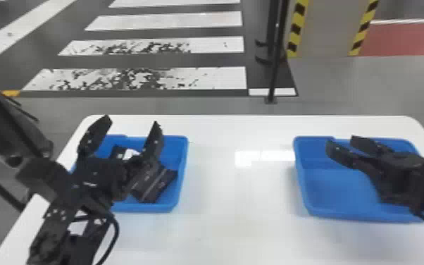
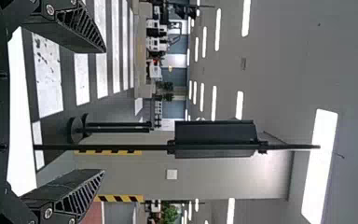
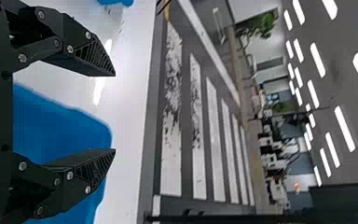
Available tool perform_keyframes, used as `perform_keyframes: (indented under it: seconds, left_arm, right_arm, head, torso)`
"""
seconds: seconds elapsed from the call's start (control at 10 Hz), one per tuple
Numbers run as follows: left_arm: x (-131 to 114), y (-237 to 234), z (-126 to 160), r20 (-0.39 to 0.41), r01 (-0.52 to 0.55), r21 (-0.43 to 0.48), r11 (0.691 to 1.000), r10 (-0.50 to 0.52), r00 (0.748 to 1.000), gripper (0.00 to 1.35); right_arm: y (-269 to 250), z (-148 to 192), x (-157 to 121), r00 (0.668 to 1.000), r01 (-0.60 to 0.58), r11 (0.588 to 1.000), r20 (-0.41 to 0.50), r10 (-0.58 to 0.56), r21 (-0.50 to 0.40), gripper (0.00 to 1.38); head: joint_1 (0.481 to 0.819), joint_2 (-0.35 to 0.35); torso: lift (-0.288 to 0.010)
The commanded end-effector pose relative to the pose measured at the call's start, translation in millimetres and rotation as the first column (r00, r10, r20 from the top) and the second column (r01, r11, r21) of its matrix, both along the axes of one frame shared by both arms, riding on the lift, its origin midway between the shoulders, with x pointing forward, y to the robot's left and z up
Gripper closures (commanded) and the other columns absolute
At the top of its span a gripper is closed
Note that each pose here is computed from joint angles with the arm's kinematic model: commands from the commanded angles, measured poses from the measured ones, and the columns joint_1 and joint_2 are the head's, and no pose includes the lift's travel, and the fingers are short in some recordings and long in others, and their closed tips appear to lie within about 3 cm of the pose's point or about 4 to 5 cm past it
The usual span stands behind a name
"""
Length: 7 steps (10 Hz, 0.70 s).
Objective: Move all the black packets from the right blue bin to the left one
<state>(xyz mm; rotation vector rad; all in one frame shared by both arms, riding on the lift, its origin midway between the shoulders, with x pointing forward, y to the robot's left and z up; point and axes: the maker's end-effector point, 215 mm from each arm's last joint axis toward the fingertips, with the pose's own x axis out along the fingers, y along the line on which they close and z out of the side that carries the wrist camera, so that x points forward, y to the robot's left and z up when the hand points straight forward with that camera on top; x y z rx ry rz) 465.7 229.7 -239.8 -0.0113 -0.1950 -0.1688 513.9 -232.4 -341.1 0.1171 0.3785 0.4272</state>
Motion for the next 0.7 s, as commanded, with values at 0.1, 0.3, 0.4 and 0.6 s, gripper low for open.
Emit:
perform_keyframes:
  seconds: [0.1,0.3,0.4,0.6]
  left_arm:
    - [-15.7,-36.6,2.7,-0.009,0.070,-0.095,0.993,-0.071,0.997,0.11]
    - [-15.9,-60.3,-5.1,-0.039,0.116,-0.097,0.988,-0.121,0.992,0.11]
    - [-15.8,-62.0,-3.2,-0.031,0.120,-0.099,0.988,-0.123,0.992,0.11]
    - [-17.0,-59.7,-3.3,-0.029,0.115,-0.095,0.989,-0.118,0.993,0.11]
  right_arm:
    - [-98.7,-55.9,-21.3,0.961,0.181,0.970,-0.183,-0.209,-0.159,0.50]
    - [-134.4,-97.0,-16.2,0.919,0.230,0.954,-0.278,-0.278,-0.194,0.50]
    - [-140.8,-107.6,-12.8,0.906,0.241,0.952,-0.309,-0.290,-0.188,0.50]
    - [-140.3,-111.6,-6.8,0.894,0.239,0.950,-0.338,-0.296,-0.199,0.50]
  head:
    - [0.695,-0.054]
    - [0.695,-0.153]
    - [0.695,-0.204]
    - [0.695,-0.236]
  torso:
    - [-0.140]
    - [-0.140]
    - [-0.140]
    - [-0.140]
